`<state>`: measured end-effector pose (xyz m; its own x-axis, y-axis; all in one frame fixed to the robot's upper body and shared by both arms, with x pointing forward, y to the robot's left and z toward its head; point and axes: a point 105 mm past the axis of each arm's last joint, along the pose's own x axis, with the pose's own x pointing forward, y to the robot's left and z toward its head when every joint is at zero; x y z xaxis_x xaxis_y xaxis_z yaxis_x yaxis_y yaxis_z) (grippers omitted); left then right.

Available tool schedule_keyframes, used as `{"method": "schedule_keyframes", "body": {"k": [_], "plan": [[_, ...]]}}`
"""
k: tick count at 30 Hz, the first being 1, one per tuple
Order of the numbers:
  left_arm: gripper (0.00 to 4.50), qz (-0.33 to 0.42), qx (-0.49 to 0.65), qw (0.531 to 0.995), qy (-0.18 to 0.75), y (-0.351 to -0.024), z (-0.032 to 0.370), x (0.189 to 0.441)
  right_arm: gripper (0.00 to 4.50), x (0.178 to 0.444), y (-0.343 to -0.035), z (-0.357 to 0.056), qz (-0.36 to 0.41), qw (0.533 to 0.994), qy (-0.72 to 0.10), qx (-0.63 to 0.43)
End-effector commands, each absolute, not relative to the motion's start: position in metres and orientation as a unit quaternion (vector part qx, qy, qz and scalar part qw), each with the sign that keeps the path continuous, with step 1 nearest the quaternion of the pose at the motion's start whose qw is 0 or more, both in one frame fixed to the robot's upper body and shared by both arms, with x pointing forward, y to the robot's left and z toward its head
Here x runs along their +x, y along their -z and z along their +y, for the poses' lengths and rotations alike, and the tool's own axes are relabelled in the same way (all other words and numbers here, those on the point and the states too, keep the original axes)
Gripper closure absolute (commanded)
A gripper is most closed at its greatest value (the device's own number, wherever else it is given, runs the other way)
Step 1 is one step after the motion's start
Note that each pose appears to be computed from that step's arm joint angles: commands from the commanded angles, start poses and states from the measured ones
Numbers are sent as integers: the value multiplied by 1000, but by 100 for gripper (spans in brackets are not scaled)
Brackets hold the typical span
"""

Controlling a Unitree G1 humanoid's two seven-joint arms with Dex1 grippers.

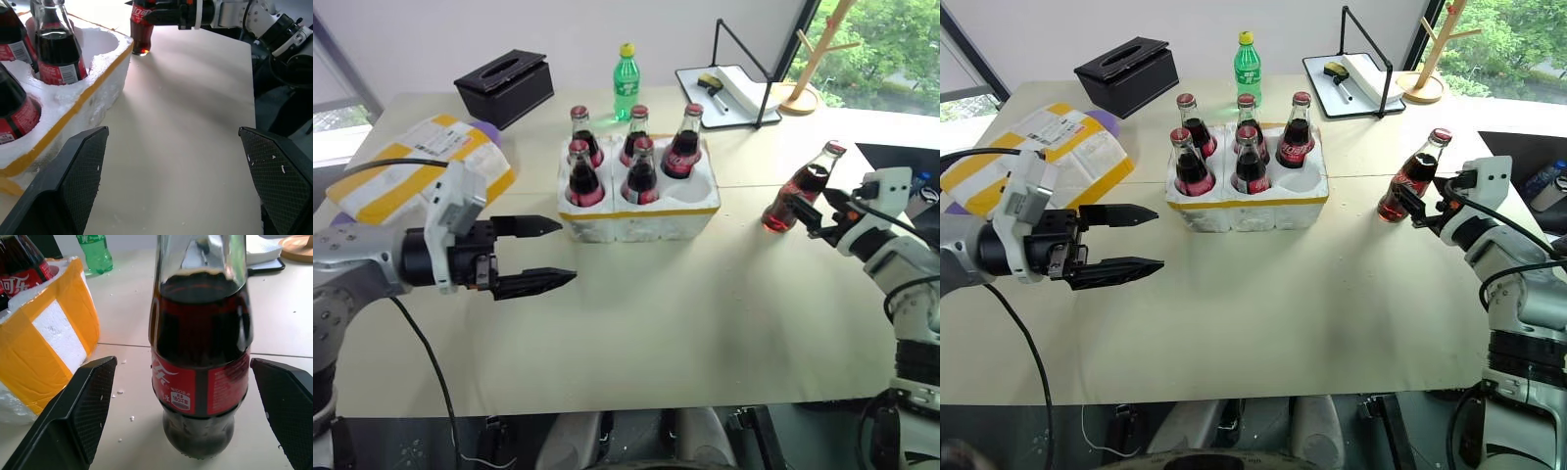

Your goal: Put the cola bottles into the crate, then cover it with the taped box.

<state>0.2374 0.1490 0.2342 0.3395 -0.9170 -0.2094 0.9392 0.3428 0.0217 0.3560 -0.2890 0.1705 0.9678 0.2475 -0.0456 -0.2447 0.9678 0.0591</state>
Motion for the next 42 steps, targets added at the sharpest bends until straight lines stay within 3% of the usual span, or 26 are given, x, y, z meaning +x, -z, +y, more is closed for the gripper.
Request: {"method": "schedule_keyframes", "body": {"k": [1,9,12,14,21,28,32,42], "plan": [[9,56,92,810,577,-245,143,232,0,363,-184,-289,0,992,-122,15],[9,48,95,808,579,-247,138,235,0,379,-179,-288,-1,993,-114,22],[0,46,99,805,583,-247,135,236,88,382,-178,-291,-5,994,-107,30],[0,45,100,804,584,-247,134,237,173,381,-181,-287,-9,993,-116,24],[0,45,104,806,581,-248,138,238,171,365,-230,-270,-70,984,-165,-9],[0,51,113,812,571,-248,150,238,171,334,-307,-204,-160,935,-317,7],[0,49,116,813,568,-248,150,239,171,335,-309,-174,-158,919,-360,21],[0,45,115,823,555,-247,153,239,171,363,-269,-139,-96,915,-391,20]]}}
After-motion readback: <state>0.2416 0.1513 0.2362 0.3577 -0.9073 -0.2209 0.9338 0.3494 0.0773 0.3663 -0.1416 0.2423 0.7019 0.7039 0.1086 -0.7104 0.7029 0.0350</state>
